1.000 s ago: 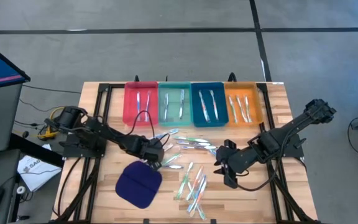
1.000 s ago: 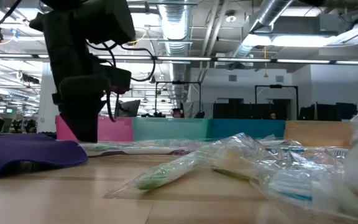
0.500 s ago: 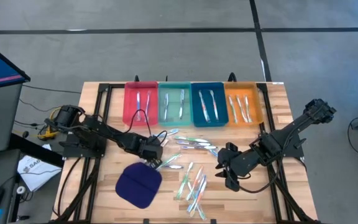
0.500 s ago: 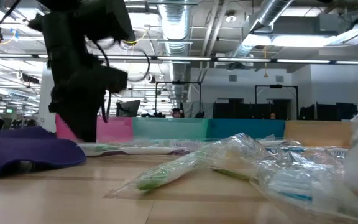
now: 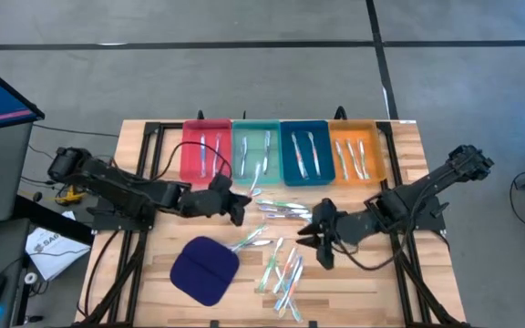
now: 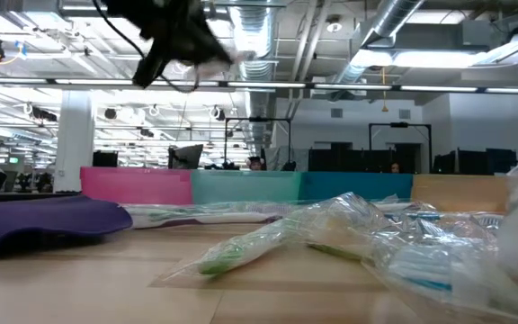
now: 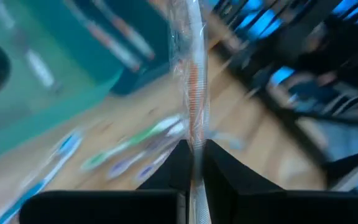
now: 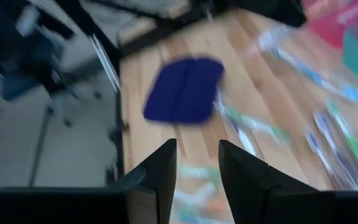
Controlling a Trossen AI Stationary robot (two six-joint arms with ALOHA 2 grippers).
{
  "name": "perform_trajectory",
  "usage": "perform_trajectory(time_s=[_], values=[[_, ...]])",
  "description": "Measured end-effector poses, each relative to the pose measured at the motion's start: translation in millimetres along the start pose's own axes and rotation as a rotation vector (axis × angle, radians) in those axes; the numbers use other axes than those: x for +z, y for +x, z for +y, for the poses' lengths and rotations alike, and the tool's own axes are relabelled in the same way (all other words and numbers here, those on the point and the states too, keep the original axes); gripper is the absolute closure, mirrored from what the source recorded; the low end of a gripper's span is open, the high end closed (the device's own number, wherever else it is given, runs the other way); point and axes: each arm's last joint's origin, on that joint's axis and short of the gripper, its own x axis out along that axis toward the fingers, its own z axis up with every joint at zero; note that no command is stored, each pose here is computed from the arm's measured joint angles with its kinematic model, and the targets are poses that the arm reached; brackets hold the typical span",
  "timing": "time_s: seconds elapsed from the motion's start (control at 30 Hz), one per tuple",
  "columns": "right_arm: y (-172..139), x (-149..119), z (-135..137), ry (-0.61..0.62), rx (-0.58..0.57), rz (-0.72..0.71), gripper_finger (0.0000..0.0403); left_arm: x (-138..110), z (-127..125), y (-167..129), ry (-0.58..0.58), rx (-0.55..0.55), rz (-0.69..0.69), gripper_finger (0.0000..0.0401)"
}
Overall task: Pick & Place Toothbrushes
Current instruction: Put the orange toothbrush into the blue bin
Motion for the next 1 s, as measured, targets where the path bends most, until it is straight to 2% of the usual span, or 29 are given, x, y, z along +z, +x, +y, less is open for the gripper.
perform_trajectory(time_s=[0.13,0.27,0.53,0.67,0.8,0.93,1.0], values=[[1,24,-1,0.056,0.081,-0.156,0.0289,11,-9,-5,-0.041,-0.084,-0.076,0.0387],[-9,52,-7,0.195,0.196,-0.31,0.0289,23,-15,-15,-0.099,-0.161,-0.143,0.0387],[-37,96,-36,0.312,0.253,-0.58,0.0289,49,-17,-47,-0.106,-0.278,-0.225,0.0387],[-31,114,-59,0.446,0.3,-0.604,0.0289,62,-17,-66,-0.082,-0.353,-0.26,0.0387],[-8,126,-77,0.551,0.347,-0.607,0.0289,73,-14,-84,-0.088,-0.431,-0.271,0.0387],[15,134,-83,0.543,0.409,-0.634,0.0289,78,-12,-91,-0.042,-0.472,-0.276,0.0387],[24,135,-84,0.536,0.397,-0.628,0.0289,79,-11,-92,-0.028,-0.48,-0.279,0.0387]])
